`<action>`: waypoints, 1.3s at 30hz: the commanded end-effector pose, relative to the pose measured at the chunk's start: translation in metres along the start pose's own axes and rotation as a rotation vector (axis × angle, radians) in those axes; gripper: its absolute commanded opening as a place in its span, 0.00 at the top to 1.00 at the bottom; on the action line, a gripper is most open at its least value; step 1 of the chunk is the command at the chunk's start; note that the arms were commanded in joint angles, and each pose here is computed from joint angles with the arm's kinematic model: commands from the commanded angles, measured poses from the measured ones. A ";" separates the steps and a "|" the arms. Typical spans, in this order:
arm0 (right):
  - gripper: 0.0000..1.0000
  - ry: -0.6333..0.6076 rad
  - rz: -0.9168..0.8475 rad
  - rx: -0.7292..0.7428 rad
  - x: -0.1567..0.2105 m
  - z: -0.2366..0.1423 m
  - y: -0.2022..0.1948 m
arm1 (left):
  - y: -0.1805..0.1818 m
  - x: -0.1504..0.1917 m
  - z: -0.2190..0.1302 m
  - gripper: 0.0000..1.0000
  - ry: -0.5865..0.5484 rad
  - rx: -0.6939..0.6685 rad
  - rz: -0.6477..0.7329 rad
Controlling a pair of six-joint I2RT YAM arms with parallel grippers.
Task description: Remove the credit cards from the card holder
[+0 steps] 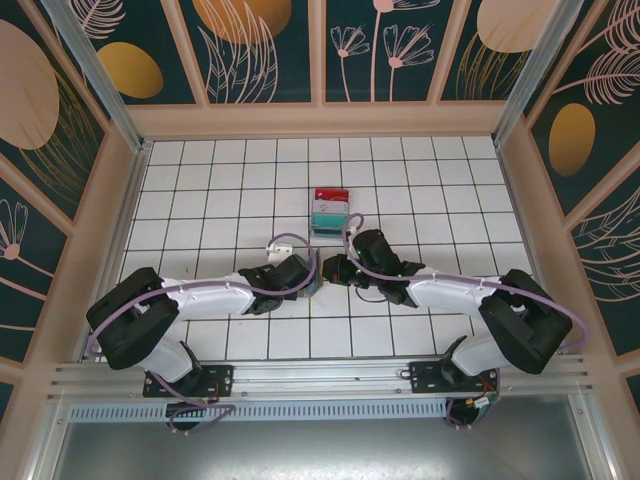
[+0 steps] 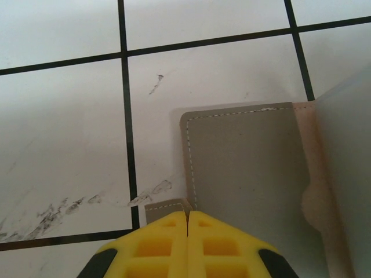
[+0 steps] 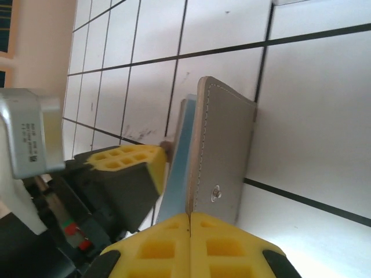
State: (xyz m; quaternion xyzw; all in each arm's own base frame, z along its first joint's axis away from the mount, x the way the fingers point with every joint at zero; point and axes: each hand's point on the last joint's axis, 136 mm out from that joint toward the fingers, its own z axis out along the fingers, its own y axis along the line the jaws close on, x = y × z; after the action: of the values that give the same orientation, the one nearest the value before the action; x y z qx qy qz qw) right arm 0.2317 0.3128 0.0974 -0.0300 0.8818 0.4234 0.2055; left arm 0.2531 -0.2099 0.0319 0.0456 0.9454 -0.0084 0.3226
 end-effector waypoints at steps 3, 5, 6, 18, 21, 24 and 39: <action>1.00 0.007 0.033 0.002 0.001 0.010 0.000 | 0.004 0.007 0.004 1.00 0.015 0.000 0.016; 1.00 -0.005 0.035 0.018 0.000 0.009 -0.004 | 0.005 0.006 0.003 1.00 0.012 -0.004 0.015; 1.00 -0.011 0.036 0.029 0.000 0.008 -0.007 | 0.006 0.006 0.002 1.00 0.010 -0.007 0.011; 1.00 -0.060 0.028 0.099 0.008 -0.006 -0.035 | 0.026 -0.018 -0.036 0.56 -0.066 -0.023 -0.088; 1.00 -0.068 0.035 0.091 0.010 -0.006 -0.037 | 0.026 -0.028 -0.050 0.56 -0.093 0.014 -0.137; 1.00 -0.074 0.038 0.086 0.012 -0.007 -0.039 | 0.008 -0.035 -0.062 0.55 -0.118 0.153 -0.179; 1.00 -0.082 0.016 0.081 0.014 -0.011 -0.041 | -0.034 -0.028 -0.041 0.61 -0.066 0.337 -0.204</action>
State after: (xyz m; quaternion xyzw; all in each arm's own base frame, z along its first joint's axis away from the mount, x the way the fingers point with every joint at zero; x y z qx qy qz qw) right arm 0.2245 0.2812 0.0608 0.0070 0.8963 0.3831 0.2233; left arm 0.2446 -0.2326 0.0826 0.0050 0.9231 -0.1737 0.3430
